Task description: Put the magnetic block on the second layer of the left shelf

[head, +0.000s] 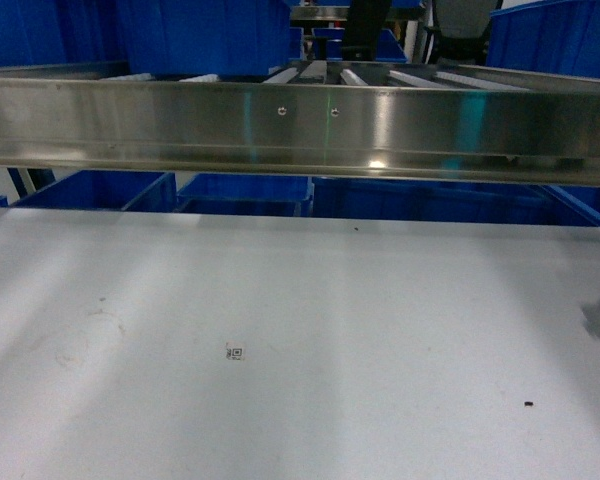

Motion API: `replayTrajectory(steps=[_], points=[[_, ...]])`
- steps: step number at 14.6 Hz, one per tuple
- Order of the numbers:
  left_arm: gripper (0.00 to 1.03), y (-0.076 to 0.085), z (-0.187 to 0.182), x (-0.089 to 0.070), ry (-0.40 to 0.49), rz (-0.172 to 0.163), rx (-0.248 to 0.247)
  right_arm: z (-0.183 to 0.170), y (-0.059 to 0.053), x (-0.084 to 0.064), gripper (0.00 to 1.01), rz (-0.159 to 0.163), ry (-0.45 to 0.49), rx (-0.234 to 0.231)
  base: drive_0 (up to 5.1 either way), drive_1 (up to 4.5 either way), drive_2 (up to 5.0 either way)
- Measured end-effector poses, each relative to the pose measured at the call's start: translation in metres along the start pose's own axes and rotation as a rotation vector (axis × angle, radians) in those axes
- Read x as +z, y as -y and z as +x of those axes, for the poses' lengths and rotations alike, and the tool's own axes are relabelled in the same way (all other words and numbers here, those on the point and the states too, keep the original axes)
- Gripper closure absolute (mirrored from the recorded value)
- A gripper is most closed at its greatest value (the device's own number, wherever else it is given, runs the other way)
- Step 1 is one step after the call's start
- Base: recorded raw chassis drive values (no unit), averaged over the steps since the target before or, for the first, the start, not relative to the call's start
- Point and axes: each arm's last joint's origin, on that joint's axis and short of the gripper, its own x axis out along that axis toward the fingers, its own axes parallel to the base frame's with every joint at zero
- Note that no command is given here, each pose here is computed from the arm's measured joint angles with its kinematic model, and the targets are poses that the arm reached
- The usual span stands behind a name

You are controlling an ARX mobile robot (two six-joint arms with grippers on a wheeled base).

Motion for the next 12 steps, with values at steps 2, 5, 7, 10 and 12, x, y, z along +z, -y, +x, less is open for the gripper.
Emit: replayTrajectory(steps=[2, 5, 7, 10, 12], points=[[0.05, 0.000, 0.000, 0.000, 0.000, 0.000, 0.000, 0.002, 0.000, -0.001, 0.28, 0.014, 0.005, 0.017, 0.0, 0.00, 0.0], [0.05, 0.000, 0.000, 0.000, 0.000, 0.000, 0.000, 0.003, 0.000, -0.002, 0.66, 0.013, 0.015, 0.016, 0.0, 0.00, 0.0], [0.05, 0.000, 0.000, 0.000, 0.000, 0.000, 0.000, 0.003, -0.001, -0.004, 0.67, 0.013, 0.031, 0.015, 0.0, 0.00, 0.0], [0.05, 0.000, 0.000, 0.000, 0.000, 0.000, 0.000, -0.035, -0.016, -0.003, 0.67, -0.035, 0.099, 0.052, 0.0, 0.00, 0.0], [0.05, 0.000, 0.000, 0.000, 0.000, 0.000, 0.000, -0.121, -0.036, 0.039, 0.67, -0.074, 0.316, 0.176, 0.0, 0.00, 0.0]])
